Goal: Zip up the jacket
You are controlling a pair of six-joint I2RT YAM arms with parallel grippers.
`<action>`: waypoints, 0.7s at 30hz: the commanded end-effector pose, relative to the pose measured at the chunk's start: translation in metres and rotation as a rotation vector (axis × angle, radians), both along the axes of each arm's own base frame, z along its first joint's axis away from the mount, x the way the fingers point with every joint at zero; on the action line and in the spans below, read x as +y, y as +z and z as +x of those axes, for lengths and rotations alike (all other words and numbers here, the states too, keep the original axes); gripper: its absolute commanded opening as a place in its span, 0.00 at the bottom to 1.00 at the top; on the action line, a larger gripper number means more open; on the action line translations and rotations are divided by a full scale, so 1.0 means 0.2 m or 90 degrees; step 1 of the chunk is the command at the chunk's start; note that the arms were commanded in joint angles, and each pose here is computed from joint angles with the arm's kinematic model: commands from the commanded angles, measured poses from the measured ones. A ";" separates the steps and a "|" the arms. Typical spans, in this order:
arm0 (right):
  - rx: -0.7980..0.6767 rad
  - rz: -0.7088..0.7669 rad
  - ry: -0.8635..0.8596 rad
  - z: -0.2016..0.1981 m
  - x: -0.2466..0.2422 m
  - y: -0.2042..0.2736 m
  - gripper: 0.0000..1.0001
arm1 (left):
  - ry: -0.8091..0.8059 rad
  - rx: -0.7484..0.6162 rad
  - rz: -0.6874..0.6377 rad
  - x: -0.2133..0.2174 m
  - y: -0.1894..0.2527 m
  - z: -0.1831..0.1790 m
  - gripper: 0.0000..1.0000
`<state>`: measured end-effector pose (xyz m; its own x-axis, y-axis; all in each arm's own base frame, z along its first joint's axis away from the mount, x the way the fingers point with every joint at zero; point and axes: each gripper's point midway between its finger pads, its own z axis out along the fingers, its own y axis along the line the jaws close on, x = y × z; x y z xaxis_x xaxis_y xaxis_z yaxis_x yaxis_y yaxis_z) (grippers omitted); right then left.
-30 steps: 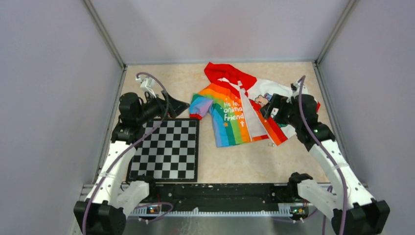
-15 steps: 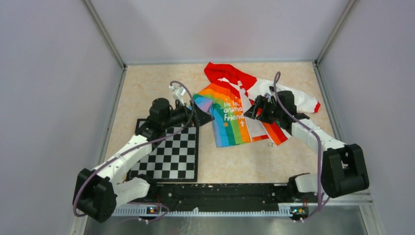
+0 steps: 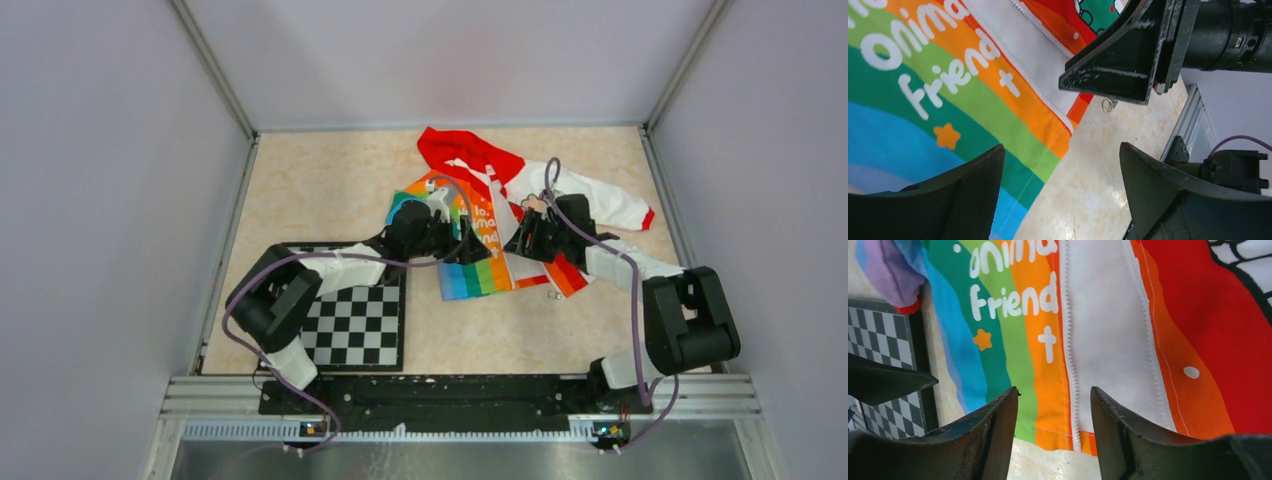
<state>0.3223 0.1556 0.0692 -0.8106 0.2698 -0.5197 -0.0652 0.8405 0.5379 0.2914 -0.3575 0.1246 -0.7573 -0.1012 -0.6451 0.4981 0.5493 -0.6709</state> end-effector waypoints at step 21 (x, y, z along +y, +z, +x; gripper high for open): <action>0.118 -0.243 -0.318 -0.31 -0.57 -0.01 0.53 | -0.014 -0.072 0.160 -0.06 -0.41 0.19 0.81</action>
